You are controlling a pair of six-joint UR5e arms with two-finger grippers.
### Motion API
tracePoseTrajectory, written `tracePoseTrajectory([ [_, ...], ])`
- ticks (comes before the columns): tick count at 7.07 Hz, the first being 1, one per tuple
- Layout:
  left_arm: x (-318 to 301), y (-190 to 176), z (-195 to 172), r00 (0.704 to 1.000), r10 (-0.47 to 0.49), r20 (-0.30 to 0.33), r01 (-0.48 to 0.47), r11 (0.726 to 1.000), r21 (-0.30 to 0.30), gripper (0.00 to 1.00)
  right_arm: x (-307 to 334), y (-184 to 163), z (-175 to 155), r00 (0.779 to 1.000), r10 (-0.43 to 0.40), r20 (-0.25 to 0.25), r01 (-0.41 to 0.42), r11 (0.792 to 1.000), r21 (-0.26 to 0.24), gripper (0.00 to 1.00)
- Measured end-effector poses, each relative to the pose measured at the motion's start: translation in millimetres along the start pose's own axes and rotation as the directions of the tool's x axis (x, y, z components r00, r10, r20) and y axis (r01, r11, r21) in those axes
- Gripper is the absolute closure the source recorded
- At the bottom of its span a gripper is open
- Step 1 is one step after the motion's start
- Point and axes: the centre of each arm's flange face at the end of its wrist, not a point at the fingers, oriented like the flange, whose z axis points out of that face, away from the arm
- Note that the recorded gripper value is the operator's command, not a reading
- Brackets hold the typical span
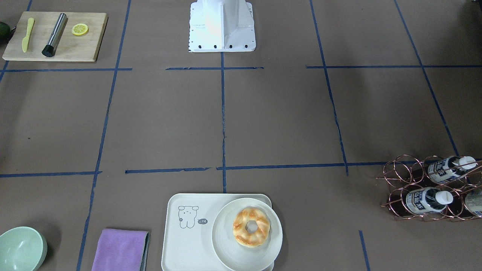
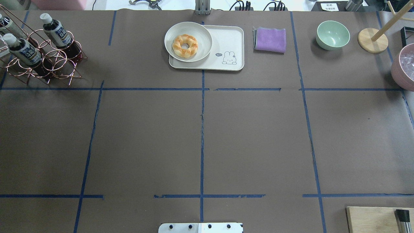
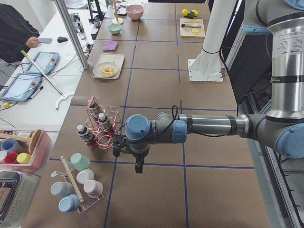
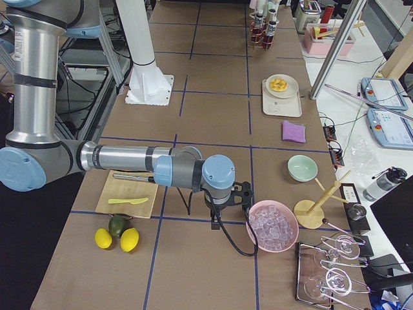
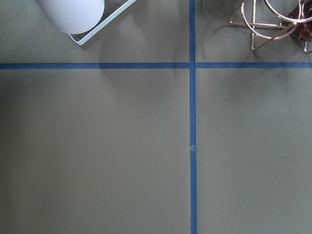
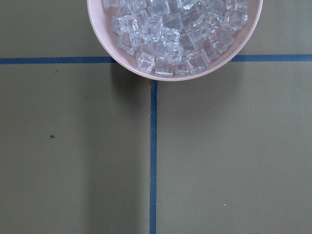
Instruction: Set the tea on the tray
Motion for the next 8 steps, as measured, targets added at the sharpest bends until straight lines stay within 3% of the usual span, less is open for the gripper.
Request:
tracePoseTrajectory([
  [8,0.2,-0.5,-0.2,1.000,0.001,0.000,-0.001,1.000,0.001,0.00,-2.0,-0.7,-1.9,1.000,-0.004,0.000,0.004,1.000,0.004,0.00],
])
